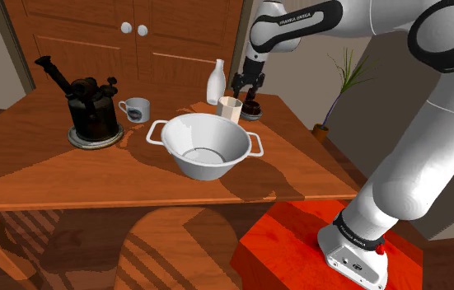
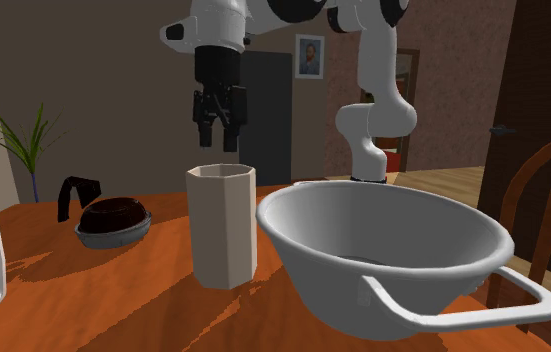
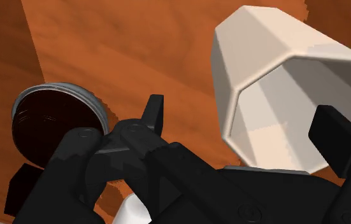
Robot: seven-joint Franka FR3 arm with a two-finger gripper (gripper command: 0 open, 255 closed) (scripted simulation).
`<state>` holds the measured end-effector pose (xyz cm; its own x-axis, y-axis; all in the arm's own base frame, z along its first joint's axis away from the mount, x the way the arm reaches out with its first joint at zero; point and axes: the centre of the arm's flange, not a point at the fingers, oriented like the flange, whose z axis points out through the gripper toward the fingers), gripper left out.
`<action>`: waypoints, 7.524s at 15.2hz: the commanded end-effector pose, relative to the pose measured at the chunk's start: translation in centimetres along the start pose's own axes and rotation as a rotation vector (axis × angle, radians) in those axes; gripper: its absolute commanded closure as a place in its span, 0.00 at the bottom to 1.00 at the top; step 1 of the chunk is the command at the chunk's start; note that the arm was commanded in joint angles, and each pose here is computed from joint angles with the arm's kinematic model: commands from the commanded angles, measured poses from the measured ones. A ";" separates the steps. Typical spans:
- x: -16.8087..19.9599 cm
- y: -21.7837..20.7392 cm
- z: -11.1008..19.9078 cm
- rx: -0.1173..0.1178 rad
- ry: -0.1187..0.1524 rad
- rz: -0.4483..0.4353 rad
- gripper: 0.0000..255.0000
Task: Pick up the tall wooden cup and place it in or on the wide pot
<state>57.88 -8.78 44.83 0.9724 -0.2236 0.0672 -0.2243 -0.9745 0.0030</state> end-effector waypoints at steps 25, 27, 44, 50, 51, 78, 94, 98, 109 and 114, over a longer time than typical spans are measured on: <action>2.4 -0.2 6.2 0.005 -0.011 0.008 1.00; 2.4 -0.1 6.2 0.005 -0.010 0.008 1.00; 3.0 -0.1 -2.8 0.005 -0.010 0.008 1.00; 3.2 -0.1 -5.9 0.005 -0.010 0.008 1.00; 3.2 -0.1 -6.5 0.005 -0.010 0.008 1.00; -3.3 -10.4 -19.2 0.005 -0.010 0.008 1.00; -9.2 -18.5 -18.2 0.005 -0.010 0.008 1.00; -9.3 -18.5 -16.0 0.005 -0.010 0.008 1.00; -9.7 -18.5 -10.3 0.005 -0.010 0.008 1.00; -9.8 -18.5 -9.1 0.005 -0.010 0.008 1.00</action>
<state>51.93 11.55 53.17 0.9713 -0.2314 0.0555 -0.2317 -0.9728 -0.0022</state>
